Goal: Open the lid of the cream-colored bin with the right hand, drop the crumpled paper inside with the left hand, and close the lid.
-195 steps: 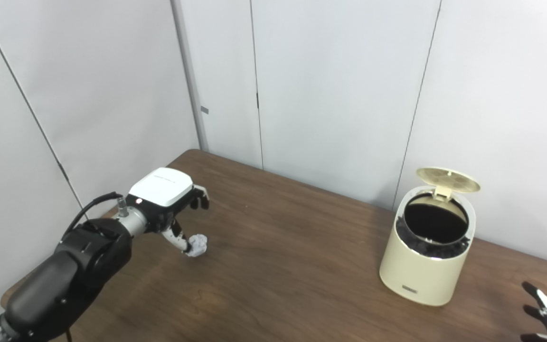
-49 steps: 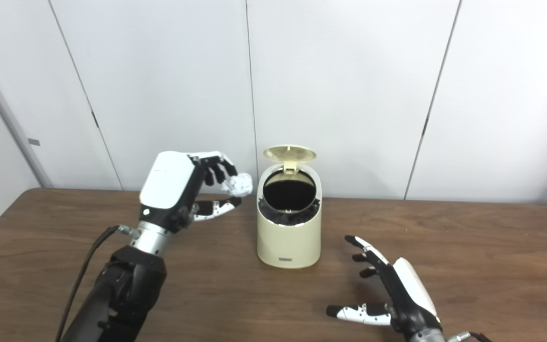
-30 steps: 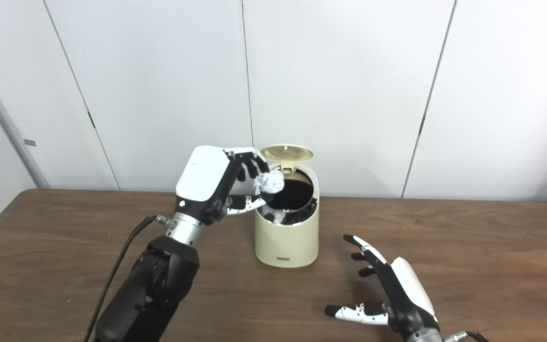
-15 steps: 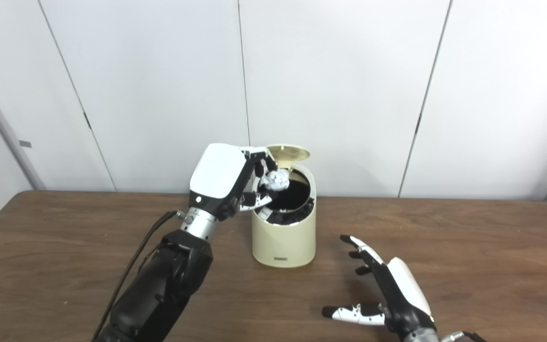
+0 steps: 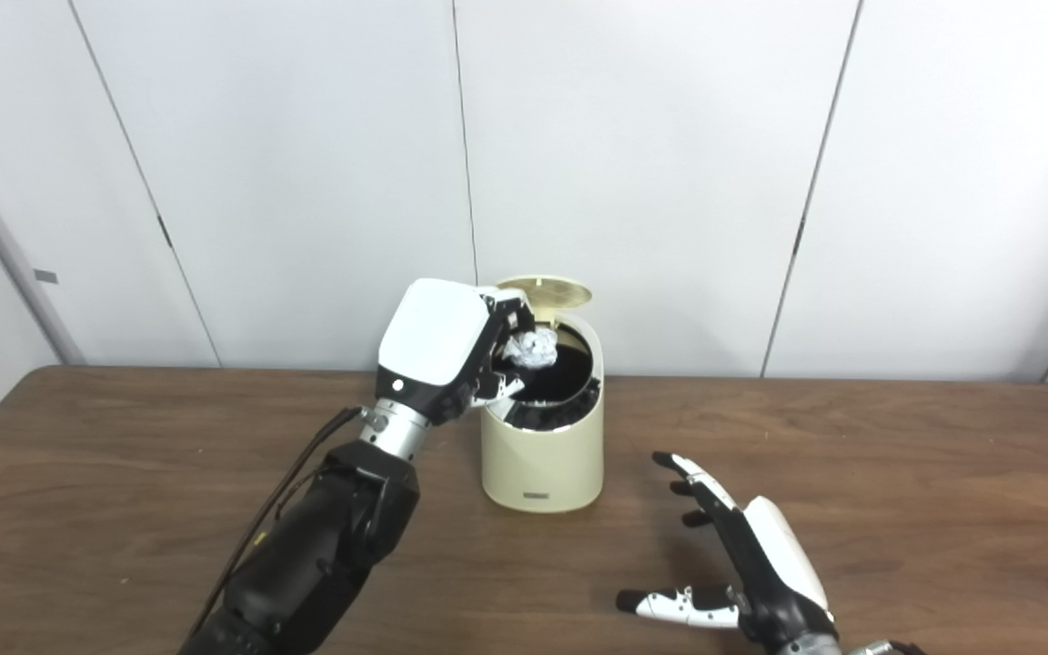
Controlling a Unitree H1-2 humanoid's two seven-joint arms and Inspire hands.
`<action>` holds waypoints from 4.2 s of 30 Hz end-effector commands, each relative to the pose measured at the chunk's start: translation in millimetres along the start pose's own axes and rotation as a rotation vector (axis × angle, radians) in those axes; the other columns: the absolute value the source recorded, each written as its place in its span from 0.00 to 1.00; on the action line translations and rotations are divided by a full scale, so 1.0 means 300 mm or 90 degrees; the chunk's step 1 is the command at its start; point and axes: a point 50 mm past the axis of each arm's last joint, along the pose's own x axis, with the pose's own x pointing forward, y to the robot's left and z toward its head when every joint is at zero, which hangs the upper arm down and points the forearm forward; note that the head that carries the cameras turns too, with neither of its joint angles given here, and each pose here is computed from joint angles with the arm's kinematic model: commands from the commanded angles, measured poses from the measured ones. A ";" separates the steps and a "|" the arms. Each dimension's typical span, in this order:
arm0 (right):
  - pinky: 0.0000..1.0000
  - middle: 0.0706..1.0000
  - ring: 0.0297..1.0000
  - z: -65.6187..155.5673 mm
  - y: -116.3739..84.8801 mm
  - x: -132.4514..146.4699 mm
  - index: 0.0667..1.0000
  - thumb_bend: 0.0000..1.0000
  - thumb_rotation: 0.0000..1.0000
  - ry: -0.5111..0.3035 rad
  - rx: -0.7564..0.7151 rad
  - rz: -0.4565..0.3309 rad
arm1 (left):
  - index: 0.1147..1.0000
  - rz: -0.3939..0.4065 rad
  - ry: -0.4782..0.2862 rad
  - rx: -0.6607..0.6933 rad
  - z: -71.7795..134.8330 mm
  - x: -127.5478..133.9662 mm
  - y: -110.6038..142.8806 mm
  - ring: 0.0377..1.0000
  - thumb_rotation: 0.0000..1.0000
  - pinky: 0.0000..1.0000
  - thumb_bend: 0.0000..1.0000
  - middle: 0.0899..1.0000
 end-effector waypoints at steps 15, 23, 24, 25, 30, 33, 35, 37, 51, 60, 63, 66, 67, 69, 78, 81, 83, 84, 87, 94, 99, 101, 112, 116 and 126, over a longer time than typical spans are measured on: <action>0.70 0.91 0.84 0.034 -0.029 0.023 0.88 0.73 0.22 -0.032 0.006 -0.030 | 0.52 0.017 -0.045 0.015 0.002 0.058 0.102 0.39 0.32 0.29 0.86 0.46; 0.69 0.91 0.83 0.030 -0.031 0.026 0.87 0.73 0.21 -0.030 0.005 -0.030 | 0.54 0.021 -0.050 0.014 0.006 0.060 0.116 0.39 0.38 0.28 0.88 0.47; 0.69 0.91 0.84 0.030 -0.031 0.027 0.88 0.73 0.21 -0.029 0.006 -0.029 | 0.54 0.022 -0.050 0.012 0.005 0.060 0.118 0.39 0.38 0.28 0.88 0.48; 0.69 0.92 0.84 0.030 -0.031 0.027 0.88 0.73 0.22 -0.030 0.006 -0.029 | 0.54 0.020 -0.049 0.011 0.005 0.061 0.119 0.39 0.38 0.28 0.88 0.48; 0.69 0.91 0.83 0.031 -0.030 0.030 0.87 0.73 0.21 -0.032 0.003 -0.028 | 0.54 0.020 -0.047 0.014 0.002 0.061 0.124 0.38 0.39 0.27 0.88 0.48; 0.70 0.91 0.84 0.032 -0.031 0.031 0.87 0.73 0.22 -0.032 0.004 -0.027 | 0.54 0.024 -0.047 0.013 -0.001 0.060 0.125 0.38 0.37 0.27 0.88 0.48; 0.70 0.91 0.84 0.032 -0.030 0.032 0.87 0.73 0.21 -0.034 0.007 -0.028 | 0.53 0.026 -0.047 0.010 -0.002 0.060 0.126 0.38 0.36 0.27 0.89 0.47; 0.70 0.91 0.84 0.034 -0.030 0.031 0.87 0.73 0.21 -0.033 0.007 -0.029 | 0.53 0.030 -0.047 -0.008 -0.003 0.055 0.129 0.38 0.33 0.27 0.85 0.48; 0.71 0.92 0.84 0.027 -0.043 0.033 0.88 0.71 0.25 -0.028 0.010 -0.035 | 0.44 0.136 0.022 -0.504 -0.079 -0.181 0.186 0.40 0.00 0.31 0.51 0.43; 0.66 0.92 0.82 0.023 -0.066 0.043 0.88 0.71 0.25 -0.035 0.022 -0.047 | 0.44 0.151 0.061 -0.592 -0.148 -0.370 0.171 0.50 0.00 0.42 0.51 0.45; 0.65 0.92 0.81 0.031 -0.068 0.046 0.88 0.71 0.25 -0.040 0.025 -0.048 | 0.44 0.146 0.094 -0.619 -0.158 -0.421 0.155 0.52 0.00 0.44 0.51 0.44; 0.65 0.92 0.80 0.038 -0.067 0.051 0.88 0.71 0.25 -0.045 0.022 -0.046 | 0.44 0.154 0.124 -0.647 -0.162 -0.478 0.120 0.52 0.00 0.45 0.51 0.44; 0.65 0.91 0.80 0.040 -0.067 0.053 0.87 0.71 0.25 -0.046 0.022 -0.045 | 0.44 0.155 0.133 -0.657 -0.164 -0.496 0.104 0.51 0.00 0.44 0.51 0.44; 0.65 0.91 0.80 0.043 -0.067 0.054 0.87 0.71 0.24 -0.049 0.023 -0.044 | 0.44 0.151 0.151 -0.658 -0.167 -0.532 0.074 0.51 0.00 0.44 0.51 0.44; 0.66 0.91 0.80 0.043 -0.074 0.053 0.87 0.71 0.23 -0.050 0.021 -0.044 | 0.43 0.082 0.205 -0.633 -0.186 -0.619 -0.001 0.54 0.06 0.47 0.50 0.59; 0.68 0.91 0.81 0.056 -0.087 0.069 0.88 0.71 0.24 -0.062 0.018 -0.052 | 0.43 0.063 0.218 -0.635 -0.188 -0.634 -0.021 0.55 0.06 0.48 0.50 0.60; 0.69 0.92 0.81 0.072 -0.104 0.088 0.88 0.71 0.25 -0.078 0.017 -0.056 | 0.43 0.057 0.224 -0.641 -0.189 -0.642 -0.031 0.55 0.06 0.48 0.50 0.60; 0.70 0.92 0.82 0.078 -0.111 0.096 0.88 0.70 0.24 -0.084 0.019 -0.058 | 0.43 0.055 0.225 -0.642 -0.189 -0.645 -0.035 0.55 0.06 0.48 0.50 0.60; 0.68 0.91 0.80 0.095 -0.139 0.136 0.88 0.71 0.28 -0.112 0.002 -0.068 | 0.43 0.051 0.230 -0.646 -0.190 -0.653 -0.049 0.55 0.06 0.48 0.50 0.60; 0.76 0.90 0.83 0.157 -0.226 0.265 0.88 0.70 0.38 -0.179 -0.070 -0.079 | 0.43 0.040 0.235 -0.661 -0.180 -0.662 -0.065 0.55 0.06 0.47 0.50 0.60; 0.94 0.90 0.95 0.232 -0.289 0.358 0.88 0.70 0.43 -0.212 -0.116 -0.091 | 0.43 0.039 0.236 -0.665 -0.171 -0.665 -0.069 0.55 0.06 0.48 0.50 0.60; 0.84 0.88 0.88 0.276 -0.309 0.391 0.87 0.71 0.44 -0.226 -0.136 -0.097 | 0.43 0.037 0.235 -0.664 -0.167 -0.665 -0.070 0.55 0.06 0.48 0.50 0.60; 0.67 0.90 0.86 0.426 -0.343 0.506 0.87 0.71 0.36 -0.228 -0.152 -0.063 | 0.43 0.040 0.236 -0.670 -0.163 -0.666 -0.071 0.55 0.06 0.48 0.50 0.60; 0.66 0.90 0.87 0.438 -0.336 0.532 0.88 0.73 0.46 -0.222 -0.188 -0.044 | 0.43 0.043 0.236 -0.671 -0.164 -0.665 -0.069 0.55 0.06 0.47 0.50 0.60; 1.00 0.89 1.00 0.472 -0.311 0.559 0.87 0.72 0.54 -0.231 -0.230 -0.014 | 0.43 0.039 0.235 -0.668 -0.161 -0.664 -0.067 0.55 0.06 0.48 0.50 0.60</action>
